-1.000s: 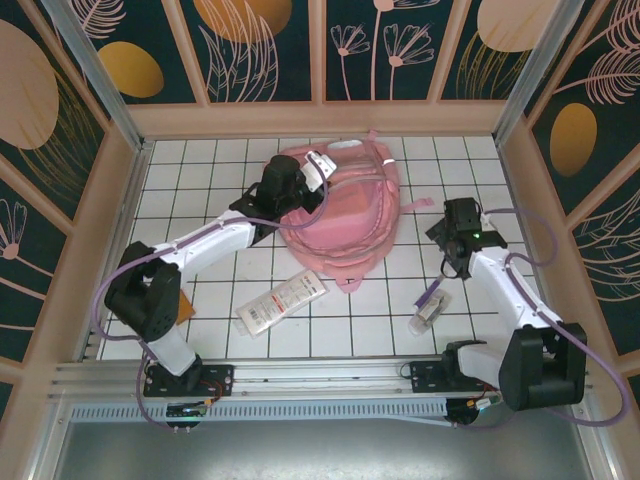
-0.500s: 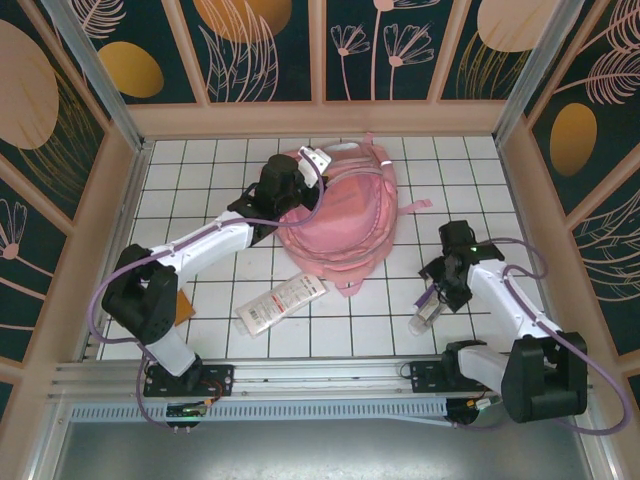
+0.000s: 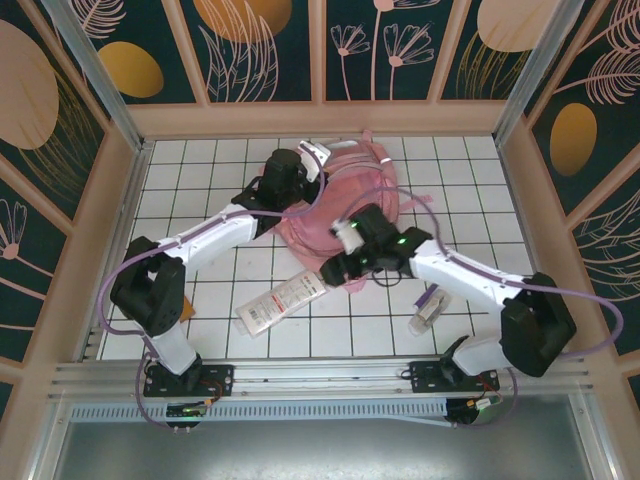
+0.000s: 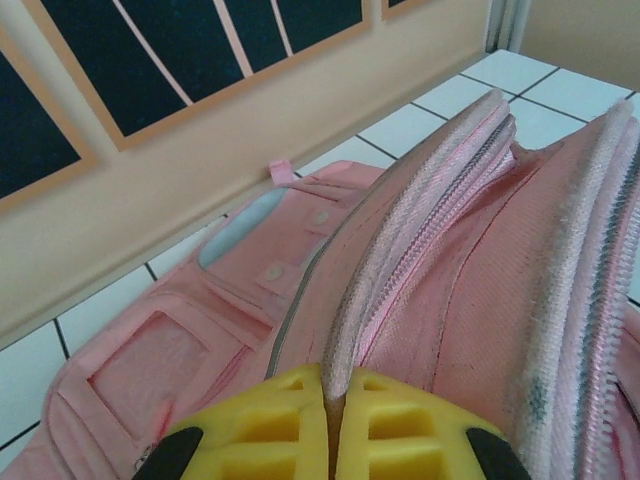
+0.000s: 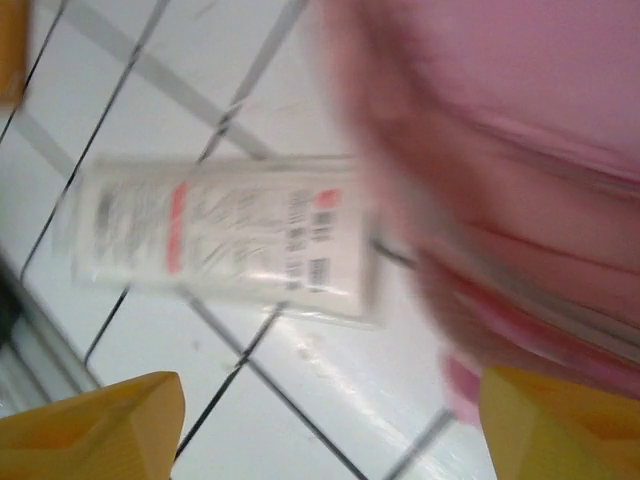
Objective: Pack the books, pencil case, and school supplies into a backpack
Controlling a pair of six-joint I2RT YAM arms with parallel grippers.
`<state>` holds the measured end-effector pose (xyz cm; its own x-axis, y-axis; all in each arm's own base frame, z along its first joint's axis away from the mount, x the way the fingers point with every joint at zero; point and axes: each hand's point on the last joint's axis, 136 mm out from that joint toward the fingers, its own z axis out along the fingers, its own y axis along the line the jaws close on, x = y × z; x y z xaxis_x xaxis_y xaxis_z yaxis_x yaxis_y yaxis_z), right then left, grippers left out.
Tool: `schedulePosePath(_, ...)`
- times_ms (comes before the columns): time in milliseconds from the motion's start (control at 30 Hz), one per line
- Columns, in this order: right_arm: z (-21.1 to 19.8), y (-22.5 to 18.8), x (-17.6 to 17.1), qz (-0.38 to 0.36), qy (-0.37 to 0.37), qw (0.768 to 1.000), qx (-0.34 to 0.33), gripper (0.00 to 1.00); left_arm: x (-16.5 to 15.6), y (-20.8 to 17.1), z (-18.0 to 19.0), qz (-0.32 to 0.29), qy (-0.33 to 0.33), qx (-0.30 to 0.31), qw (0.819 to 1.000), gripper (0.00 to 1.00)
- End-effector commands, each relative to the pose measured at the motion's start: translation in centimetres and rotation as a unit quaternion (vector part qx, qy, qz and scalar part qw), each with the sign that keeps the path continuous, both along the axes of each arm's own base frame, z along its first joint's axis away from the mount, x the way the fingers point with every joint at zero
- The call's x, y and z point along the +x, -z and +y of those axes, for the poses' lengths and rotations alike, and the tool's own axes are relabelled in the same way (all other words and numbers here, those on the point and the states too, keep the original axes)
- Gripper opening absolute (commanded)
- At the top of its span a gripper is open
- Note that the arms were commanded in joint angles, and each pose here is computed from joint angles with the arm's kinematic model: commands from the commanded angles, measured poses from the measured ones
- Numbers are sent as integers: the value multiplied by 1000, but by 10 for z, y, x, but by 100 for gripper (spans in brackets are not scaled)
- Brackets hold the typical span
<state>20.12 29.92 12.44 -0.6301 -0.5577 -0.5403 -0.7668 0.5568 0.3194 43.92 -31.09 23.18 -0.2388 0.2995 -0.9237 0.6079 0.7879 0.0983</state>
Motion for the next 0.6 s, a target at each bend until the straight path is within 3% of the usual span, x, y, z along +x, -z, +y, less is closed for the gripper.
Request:
schedulePosePath(0,34,0,-33,-189,-275,943,15,84,11,-25,0,-25,13,-38,999,0)
schedulePosePath(133,56,18,-48,-289,-437,851,47,88,8,-19,2,-6,37,-54,998,0)
schedulePosePath(233,81,35,-43,-317,-486,813,43,91,8,-17,7,3,43,-69,997,0)
schedulePosePath(300,100,48,-38,-312,-507,803,40,99,8,-16,11,5,42,-74,996,0)
schedulePosePath(400,121,71,-33,-286,-530,797,36,99,8,-12,12,11,47,-74,996,0)
schedulePosePath(567,132,105,-25,-231,-522,821,19,99,8,-3,12,23,59,-74,995,0)
